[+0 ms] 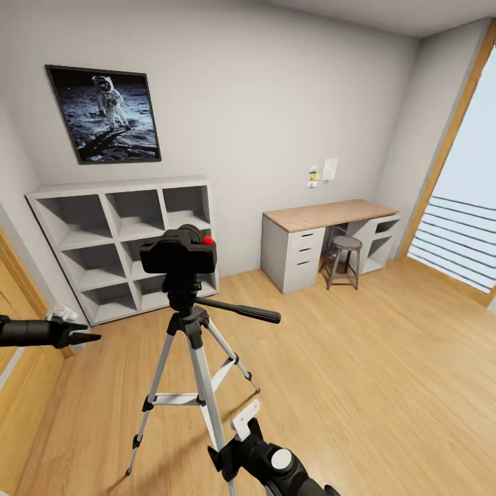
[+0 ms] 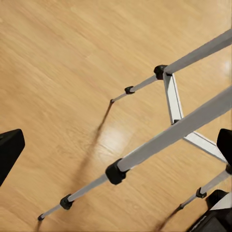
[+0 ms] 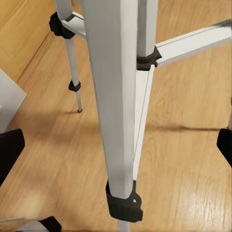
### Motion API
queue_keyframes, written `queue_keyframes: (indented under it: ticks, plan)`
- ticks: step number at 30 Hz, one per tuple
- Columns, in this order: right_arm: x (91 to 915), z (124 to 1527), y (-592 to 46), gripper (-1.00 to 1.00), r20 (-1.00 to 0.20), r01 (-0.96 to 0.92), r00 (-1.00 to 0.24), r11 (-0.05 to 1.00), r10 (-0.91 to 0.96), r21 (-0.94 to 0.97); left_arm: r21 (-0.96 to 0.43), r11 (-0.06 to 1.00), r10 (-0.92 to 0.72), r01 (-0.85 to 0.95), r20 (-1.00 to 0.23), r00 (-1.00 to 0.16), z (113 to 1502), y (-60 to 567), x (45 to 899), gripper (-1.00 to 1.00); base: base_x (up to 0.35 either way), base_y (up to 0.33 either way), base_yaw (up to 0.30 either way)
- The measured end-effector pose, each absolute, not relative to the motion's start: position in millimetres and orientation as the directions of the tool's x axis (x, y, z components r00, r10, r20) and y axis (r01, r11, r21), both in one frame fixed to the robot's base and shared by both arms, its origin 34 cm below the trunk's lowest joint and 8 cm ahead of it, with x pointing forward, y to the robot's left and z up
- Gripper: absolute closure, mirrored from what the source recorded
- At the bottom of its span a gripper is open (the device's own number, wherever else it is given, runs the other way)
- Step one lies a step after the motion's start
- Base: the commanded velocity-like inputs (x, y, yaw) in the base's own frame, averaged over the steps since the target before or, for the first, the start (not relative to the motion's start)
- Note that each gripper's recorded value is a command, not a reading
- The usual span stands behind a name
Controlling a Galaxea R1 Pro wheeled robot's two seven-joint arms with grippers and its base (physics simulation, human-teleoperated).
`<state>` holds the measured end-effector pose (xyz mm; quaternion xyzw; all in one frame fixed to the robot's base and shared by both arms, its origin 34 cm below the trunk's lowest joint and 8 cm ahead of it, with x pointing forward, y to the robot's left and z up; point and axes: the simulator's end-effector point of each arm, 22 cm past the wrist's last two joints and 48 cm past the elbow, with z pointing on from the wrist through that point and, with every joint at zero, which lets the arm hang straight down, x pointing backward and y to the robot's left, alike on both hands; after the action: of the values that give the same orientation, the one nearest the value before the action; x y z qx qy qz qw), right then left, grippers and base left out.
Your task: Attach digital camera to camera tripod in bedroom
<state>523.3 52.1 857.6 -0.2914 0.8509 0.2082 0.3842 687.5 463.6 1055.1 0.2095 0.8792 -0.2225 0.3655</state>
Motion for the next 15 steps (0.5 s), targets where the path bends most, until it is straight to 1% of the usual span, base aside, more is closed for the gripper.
queue_keyframes:
  ticks: [15]
  plan:
    - [517,840,38,-1.00,-0.747,-0.649,-0.560,0.750,-0.359,0.126,-0.289,0.835,0.151,0.469,-0.698,-0.700,1010,463,669,-1.00,0.000,0.000,0.000]
